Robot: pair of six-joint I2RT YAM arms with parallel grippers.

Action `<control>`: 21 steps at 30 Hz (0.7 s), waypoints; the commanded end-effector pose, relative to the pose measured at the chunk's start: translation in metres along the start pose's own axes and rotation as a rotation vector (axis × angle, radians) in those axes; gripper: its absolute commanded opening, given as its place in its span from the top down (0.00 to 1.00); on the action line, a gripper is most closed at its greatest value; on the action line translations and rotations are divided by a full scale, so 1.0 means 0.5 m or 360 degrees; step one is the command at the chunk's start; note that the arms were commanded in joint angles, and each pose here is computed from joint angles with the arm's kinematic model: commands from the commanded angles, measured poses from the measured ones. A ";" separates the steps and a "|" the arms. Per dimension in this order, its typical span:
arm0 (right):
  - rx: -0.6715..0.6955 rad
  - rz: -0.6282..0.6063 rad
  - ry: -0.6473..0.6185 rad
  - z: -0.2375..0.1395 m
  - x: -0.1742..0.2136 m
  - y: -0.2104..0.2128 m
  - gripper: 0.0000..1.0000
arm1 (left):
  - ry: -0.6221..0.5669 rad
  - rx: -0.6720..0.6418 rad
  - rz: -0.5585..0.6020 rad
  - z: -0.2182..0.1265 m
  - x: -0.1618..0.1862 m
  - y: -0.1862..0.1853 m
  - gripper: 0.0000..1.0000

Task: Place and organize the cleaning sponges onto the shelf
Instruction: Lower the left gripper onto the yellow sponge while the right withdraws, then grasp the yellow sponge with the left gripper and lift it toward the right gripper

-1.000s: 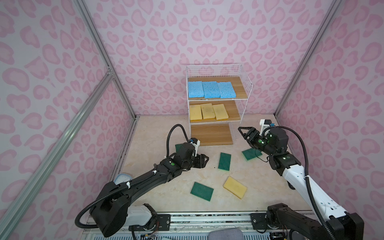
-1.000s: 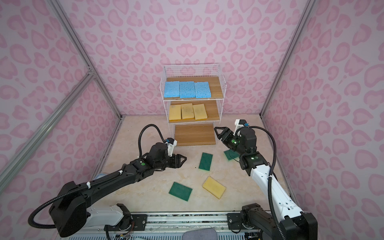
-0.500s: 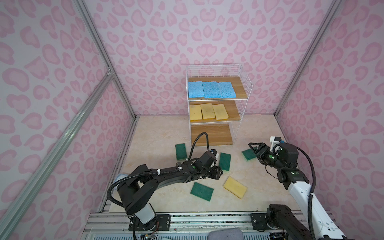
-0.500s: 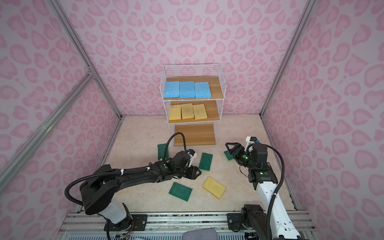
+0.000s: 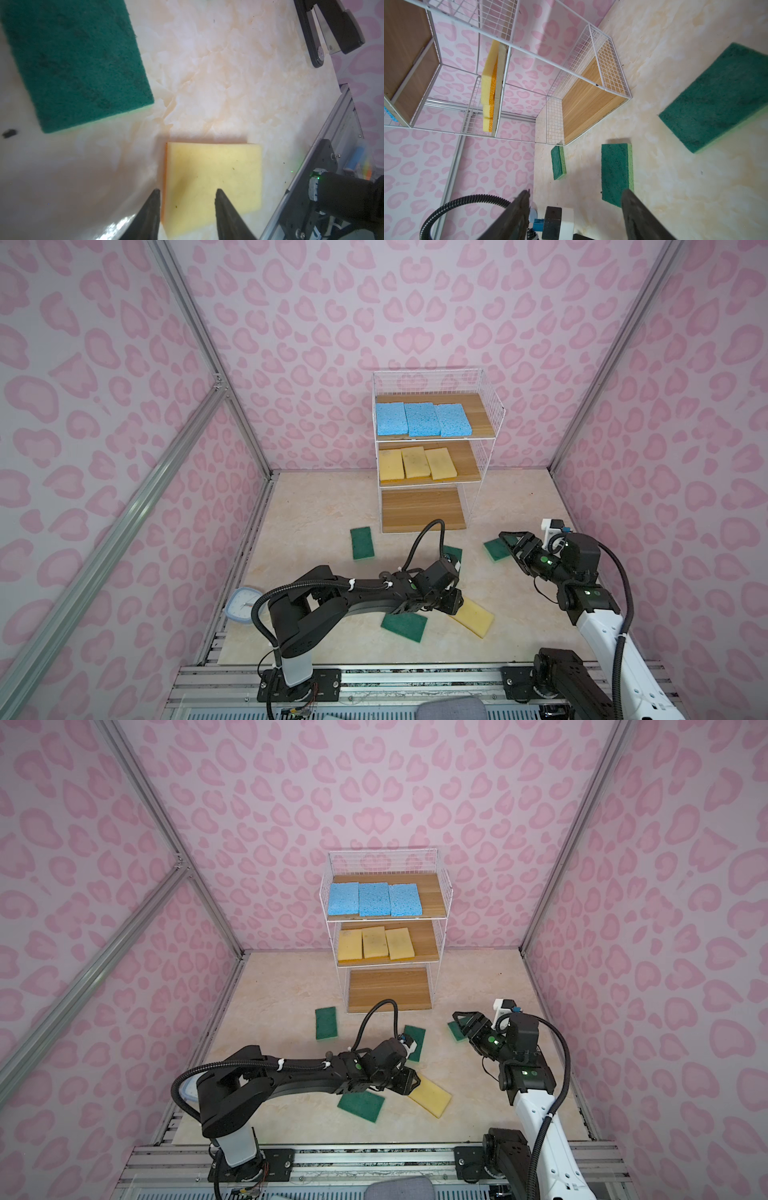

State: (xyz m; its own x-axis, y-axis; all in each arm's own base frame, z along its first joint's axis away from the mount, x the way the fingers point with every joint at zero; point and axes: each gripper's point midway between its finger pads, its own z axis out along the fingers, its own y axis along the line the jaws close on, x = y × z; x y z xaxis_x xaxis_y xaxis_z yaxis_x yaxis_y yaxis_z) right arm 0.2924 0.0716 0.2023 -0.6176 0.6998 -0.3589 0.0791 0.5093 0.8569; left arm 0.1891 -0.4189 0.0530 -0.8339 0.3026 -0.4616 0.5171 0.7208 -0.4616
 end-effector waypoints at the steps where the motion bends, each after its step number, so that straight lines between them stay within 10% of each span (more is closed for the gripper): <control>1: -0.0002 -0.0018 0.0019 0.000 0.008 -0.005 0.29 | -0.0014 -0.0024 0.0008 0.010 -0.008 -0.006 0.57; 21: -0.0019 -0.0020 0.0016 -0.011 0.010 0.006 0.29 | 0.0060 -0.0140 -0.0051 0.039 0.024 0.032 0.71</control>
State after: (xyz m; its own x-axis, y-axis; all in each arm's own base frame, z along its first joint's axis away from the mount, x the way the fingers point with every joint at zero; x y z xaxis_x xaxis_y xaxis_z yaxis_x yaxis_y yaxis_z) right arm 0.2866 0.0717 0.2028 -0.6183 0.7005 -0.3563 0.0809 0.5077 0.8577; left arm 0.1909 -0.4152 0.0279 -0.8511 0.3035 -0.4284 0.4819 0.7755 -0.4079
